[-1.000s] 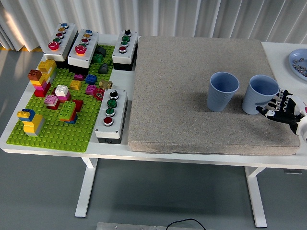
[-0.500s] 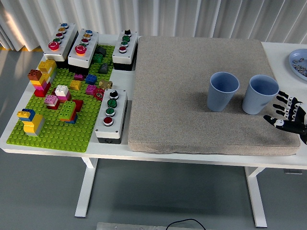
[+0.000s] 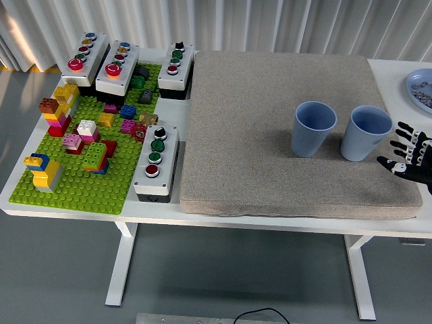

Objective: Pick cup pour cup place

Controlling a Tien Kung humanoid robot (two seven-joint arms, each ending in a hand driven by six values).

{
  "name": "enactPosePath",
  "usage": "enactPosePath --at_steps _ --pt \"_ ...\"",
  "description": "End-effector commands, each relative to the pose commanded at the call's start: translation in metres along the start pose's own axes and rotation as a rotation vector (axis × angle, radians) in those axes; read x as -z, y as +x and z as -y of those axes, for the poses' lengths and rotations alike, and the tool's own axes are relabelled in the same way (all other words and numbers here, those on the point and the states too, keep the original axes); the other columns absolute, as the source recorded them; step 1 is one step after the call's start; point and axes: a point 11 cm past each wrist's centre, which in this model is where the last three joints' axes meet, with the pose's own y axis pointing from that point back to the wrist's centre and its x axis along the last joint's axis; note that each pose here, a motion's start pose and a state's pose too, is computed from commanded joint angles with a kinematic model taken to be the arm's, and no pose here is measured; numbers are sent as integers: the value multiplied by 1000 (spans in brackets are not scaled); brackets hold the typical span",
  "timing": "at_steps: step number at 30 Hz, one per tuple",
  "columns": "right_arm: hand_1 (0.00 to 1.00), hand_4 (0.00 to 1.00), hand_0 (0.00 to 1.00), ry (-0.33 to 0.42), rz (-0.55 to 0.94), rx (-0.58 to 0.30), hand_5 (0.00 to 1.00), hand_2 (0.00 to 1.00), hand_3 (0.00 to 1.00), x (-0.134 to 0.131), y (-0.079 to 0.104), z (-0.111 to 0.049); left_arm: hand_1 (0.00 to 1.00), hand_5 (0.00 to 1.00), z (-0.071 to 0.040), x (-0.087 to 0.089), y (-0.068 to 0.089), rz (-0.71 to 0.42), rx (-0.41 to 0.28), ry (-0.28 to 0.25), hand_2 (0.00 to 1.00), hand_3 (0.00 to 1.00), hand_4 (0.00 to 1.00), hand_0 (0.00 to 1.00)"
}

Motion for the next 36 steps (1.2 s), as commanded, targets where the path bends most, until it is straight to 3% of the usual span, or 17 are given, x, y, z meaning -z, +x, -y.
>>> enactPosePath --at_steps 15,25,28,29,33,36 --pt "877 850 930 206 -2 16 262 955 945 86 10 2 778 957 0 -3 1 -3 -4 -5 821 682 506 730" --pt "877 849 927 225 12 16 263 950 938 92 6 7 778 958 0 0 1 -1 -4 0 821 683 507 731" --pt "877 849 927 278 83 -19 263 950 938 102 12 11 778 958 0 0 1 -1 -3 0 821 683 507 731" --pt "790 830 842 322 133 -43 268 799 831 109 15 12 778 958 0 1 1 0 -3 1 821 683 507 731" --pt "790 830 842 466 349 -104 268 799 831 131 30 14 778 958 0 2 1 0 -3 4 821 683 507 731" --pt "775 843 836 504 479 -118 288 770 812 141 37 16 778 958 0 3 1 1 -2 4 821 684 507 731"
